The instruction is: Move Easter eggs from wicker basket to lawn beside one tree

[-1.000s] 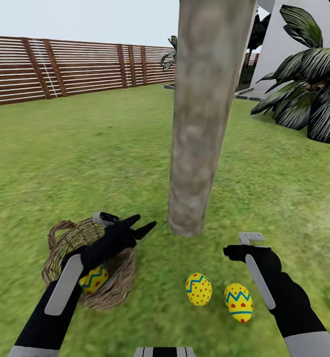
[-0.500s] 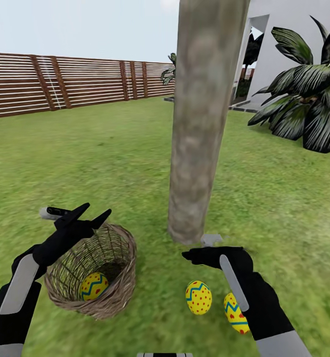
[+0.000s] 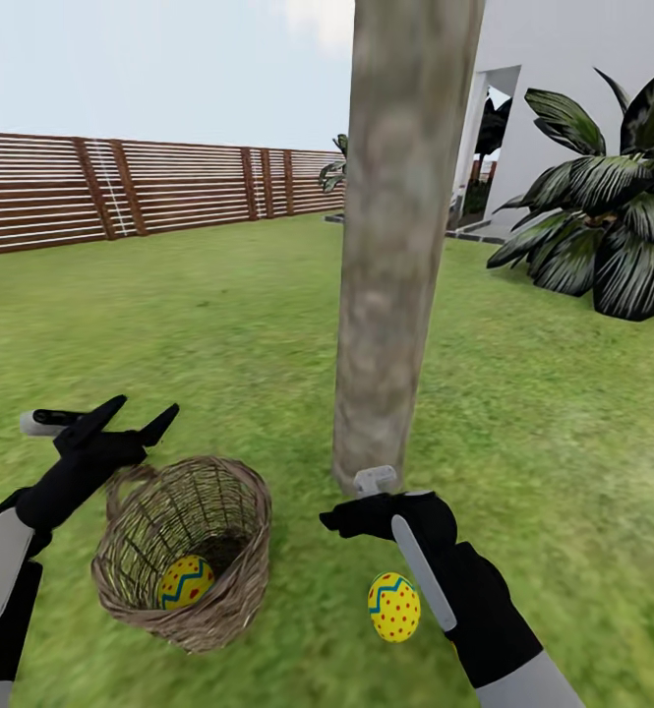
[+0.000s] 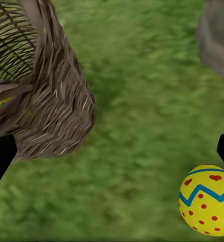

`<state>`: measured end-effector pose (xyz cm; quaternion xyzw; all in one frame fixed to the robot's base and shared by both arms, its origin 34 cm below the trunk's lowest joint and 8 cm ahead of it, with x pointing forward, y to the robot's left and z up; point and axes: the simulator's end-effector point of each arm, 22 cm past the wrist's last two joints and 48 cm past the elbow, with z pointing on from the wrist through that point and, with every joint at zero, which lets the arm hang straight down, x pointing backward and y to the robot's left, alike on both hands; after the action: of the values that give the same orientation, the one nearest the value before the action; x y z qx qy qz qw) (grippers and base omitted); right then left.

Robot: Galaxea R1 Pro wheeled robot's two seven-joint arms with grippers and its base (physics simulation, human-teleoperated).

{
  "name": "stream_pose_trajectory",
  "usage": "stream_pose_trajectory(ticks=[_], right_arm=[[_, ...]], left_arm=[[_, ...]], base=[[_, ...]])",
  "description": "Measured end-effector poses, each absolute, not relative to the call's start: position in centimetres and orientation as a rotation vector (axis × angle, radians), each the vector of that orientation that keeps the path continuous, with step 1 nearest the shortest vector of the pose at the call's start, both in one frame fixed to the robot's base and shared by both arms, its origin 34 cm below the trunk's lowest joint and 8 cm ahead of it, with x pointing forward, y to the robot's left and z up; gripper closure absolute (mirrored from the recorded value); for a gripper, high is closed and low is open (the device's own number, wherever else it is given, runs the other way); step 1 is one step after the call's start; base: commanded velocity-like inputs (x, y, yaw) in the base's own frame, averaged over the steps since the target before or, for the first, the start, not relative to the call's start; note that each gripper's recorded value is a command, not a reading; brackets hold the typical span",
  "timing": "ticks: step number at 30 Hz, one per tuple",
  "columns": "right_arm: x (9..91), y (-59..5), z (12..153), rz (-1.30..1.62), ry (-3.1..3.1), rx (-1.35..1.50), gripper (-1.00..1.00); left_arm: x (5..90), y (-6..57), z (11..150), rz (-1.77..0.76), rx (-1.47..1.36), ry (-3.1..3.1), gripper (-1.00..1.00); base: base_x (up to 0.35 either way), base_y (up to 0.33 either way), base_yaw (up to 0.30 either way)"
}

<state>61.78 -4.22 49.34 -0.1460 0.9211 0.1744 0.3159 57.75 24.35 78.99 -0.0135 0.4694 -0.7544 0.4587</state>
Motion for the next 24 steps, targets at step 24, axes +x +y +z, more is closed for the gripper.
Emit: stream_pose_trajectory(ticks=[24], right_arm=[[62.9,-4.4,53.5,0.454,2.427,-0.387,-1.00]], left_arm=[[58.0,29.4,84.3,-1.792,-0.059,1.070,-1.00]], base=[[0.000,0.000,0.065]])
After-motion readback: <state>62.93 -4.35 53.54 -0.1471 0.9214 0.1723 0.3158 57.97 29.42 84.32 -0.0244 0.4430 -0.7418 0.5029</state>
